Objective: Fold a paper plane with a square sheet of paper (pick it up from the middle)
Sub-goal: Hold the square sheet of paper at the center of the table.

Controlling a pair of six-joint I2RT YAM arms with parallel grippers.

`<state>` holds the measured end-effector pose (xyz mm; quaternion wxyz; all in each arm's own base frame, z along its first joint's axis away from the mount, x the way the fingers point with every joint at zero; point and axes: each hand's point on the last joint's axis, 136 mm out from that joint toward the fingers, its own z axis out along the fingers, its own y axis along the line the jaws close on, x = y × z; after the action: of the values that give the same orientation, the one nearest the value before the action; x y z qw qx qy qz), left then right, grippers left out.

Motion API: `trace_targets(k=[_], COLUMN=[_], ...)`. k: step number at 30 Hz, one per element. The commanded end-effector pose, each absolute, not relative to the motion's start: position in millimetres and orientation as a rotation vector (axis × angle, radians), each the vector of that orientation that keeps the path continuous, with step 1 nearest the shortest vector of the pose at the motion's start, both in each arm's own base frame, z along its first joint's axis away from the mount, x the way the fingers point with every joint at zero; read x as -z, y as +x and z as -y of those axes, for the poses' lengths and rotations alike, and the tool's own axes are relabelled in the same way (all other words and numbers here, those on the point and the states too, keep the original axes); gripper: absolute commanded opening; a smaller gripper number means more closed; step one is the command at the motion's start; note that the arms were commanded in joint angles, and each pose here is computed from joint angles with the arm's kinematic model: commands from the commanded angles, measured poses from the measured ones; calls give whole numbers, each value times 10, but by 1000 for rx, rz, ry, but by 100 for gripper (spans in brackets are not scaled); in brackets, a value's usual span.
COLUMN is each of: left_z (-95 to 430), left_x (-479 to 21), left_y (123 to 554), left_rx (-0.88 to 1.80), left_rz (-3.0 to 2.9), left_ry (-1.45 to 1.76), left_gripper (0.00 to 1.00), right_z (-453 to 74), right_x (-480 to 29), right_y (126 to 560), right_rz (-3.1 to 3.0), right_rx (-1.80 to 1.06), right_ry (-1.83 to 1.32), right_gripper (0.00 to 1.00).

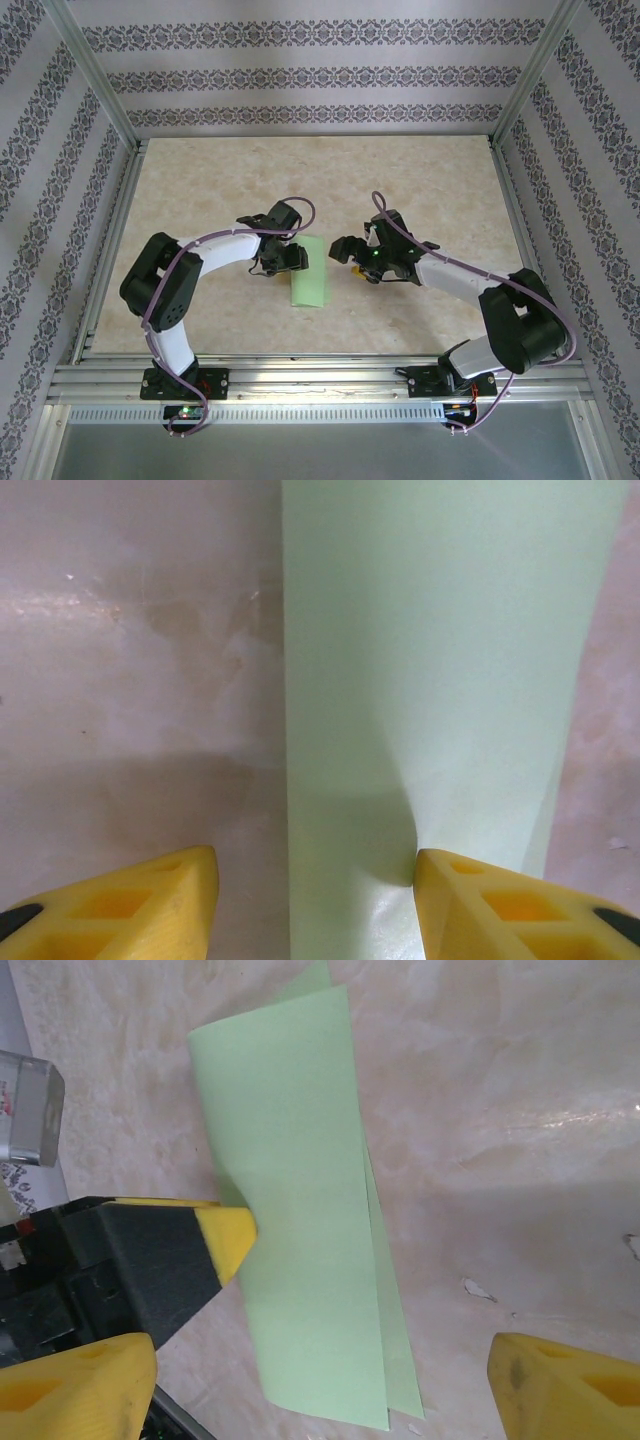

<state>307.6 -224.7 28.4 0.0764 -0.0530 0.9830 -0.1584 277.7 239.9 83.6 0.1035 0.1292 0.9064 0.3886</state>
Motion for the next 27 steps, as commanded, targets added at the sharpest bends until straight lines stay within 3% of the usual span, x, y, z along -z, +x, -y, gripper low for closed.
trace_targets(k=[1, 27], left_z=[2135, 2188], left_x=[-229, -153], left_y=[3058, 3162], left_rx=[380, 436], left_rz=[-2987, -2929], left_ry=[-155, -336], left_gripper=[54, 57], right_z=[-2497, -2462], right_x=[-875, -809], right_y=[2784, 2767], right_rz=[-2672, -2690], right_rx=[-1173, -1136], right_ry=[318, 312], right_gripper=[85, 84])
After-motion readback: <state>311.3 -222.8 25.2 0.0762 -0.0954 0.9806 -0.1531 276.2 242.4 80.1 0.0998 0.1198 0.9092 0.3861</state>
